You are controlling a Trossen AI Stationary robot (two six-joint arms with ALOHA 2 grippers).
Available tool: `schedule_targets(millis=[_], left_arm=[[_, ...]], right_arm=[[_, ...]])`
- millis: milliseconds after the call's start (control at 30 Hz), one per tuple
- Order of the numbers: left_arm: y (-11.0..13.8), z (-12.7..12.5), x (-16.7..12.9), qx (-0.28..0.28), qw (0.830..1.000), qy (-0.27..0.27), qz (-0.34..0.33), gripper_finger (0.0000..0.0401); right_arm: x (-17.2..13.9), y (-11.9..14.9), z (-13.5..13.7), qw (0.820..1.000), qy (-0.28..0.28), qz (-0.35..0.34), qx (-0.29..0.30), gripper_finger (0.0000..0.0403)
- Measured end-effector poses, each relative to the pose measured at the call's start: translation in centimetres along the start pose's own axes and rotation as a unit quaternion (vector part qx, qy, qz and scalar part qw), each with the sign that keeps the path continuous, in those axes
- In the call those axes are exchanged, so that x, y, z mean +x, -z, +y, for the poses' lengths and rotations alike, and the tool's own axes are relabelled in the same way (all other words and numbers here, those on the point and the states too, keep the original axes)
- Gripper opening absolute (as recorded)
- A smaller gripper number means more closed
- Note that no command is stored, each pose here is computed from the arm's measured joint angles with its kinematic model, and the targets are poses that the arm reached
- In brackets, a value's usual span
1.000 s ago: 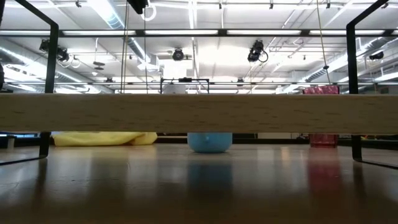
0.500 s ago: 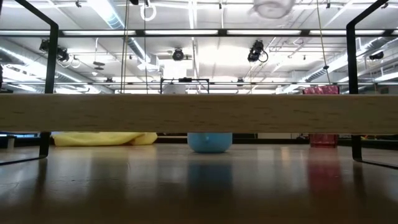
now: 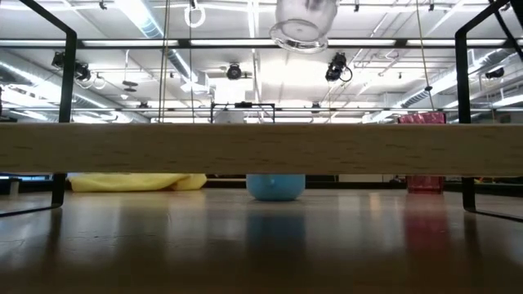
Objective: Stack small to large cups/mugs on shelf
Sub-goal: Put the transparent mug on the shelf
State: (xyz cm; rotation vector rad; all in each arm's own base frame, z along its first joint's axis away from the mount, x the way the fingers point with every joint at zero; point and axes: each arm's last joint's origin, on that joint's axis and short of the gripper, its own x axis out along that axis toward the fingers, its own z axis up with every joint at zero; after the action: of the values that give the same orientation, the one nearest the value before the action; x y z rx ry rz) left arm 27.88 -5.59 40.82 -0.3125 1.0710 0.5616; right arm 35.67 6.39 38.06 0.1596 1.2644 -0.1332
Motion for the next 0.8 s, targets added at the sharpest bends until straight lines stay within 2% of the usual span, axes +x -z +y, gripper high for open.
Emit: schedule_targets(millis=[300, 500, 667, 800], left_arm=[[-1.0, 1.7, 0.0, -0.009, 1.0, -0.017, -0.012, 0.0075], [-1.8, 5.4, -0.1, -0.04, 0.998, -0.039, -0.019, 0.0077], [-0.3, 8.9, 0.5, -0.081, 0.995, -0.06, 0.008, 0.0078], [1.7, 10.1, 2.0, -0.102, 0.991, -0.064, 0.053, 0.0074]], right_arm=[[1.5, 1.2, 4.9, 0.999, -0.011, 0.016, -0.048, 0.0], [1.6, 1.6, 6.2, 0.999, -0.014, 0.011, -0.036, 0.0], [1.6, 1.7, 6.5, 0.999, -0.017, 0.007, -0.03, 0.0], [2.6, 0.7, 6.6, 0.999, -0.027, -0.007, -0.026, 0.0]])
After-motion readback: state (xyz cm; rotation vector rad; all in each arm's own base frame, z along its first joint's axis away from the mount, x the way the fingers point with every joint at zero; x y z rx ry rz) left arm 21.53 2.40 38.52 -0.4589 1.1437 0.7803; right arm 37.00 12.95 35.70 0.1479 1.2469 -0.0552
